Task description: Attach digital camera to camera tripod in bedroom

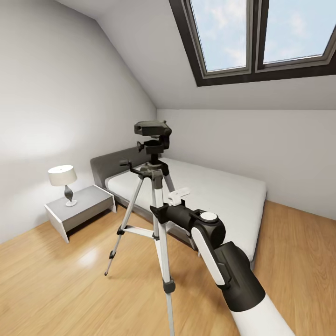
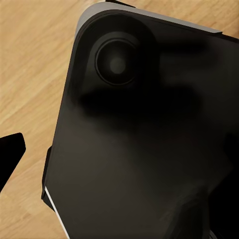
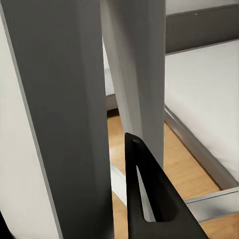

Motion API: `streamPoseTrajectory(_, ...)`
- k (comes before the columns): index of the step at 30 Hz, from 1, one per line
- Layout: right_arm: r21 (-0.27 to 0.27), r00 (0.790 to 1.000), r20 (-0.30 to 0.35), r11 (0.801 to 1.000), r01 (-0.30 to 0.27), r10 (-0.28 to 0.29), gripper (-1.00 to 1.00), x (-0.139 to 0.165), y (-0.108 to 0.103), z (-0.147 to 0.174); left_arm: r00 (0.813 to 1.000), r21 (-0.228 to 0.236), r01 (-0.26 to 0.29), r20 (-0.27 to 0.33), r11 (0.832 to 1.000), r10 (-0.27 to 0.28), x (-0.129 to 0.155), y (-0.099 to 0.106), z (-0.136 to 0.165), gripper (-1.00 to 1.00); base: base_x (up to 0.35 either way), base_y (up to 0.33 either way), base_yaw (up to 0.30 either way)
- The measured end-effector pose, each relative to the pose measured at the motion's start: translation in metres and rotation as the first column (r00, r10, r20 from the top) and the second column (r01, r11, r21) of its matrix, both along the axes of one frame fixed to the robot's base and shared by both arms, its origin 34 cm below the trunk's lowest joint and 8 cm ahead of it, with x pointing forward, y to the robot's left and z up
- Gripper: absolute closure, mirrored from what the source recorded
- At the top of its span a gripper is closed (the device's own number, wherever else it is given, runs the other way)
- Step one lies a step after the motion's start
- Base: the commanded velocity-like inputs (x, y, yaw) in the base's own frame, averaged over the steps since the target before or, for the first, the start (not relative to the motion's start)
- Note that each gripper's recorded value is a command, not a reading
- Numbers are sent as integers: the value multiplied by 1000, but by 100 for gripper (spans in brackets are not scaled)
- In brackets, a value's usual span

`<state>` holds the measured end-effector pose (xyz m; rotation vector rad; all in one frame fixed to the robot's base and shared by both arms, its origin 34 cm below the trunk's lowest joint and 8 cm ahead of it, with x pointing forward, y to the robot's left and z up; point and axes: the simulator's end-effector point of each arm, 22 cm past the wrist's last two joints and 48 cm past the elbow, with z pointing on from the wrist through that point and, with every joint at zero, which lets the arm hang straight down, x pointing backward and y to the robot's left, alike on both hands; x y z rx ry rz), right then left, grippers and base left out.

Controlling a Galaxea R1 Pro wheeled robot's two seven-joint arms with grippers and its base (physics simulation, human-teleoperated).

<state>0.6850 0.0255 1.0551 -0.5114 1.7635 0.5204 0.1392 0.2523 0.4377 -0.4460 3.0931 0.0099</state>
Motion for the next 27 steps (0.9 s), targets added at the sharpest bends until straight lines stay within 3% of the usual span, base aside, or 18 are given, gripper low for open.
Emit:
streamPoseTrajectory(16, 4, 1000, 1, 1000, 5, -5, 100, 1, -2, 1, 1000, 1, 0, 0, 1000, 0, 0, 1, 0, -100, 0, 7, 0)
streamPoseTrajectory(27, 6, 999, 36, 1000, 21, -21, 100, 5, -6, 8, 1000, 0, -1, 0, 1000, 1, 0, 0, 0, -100, 0, 276, 0)
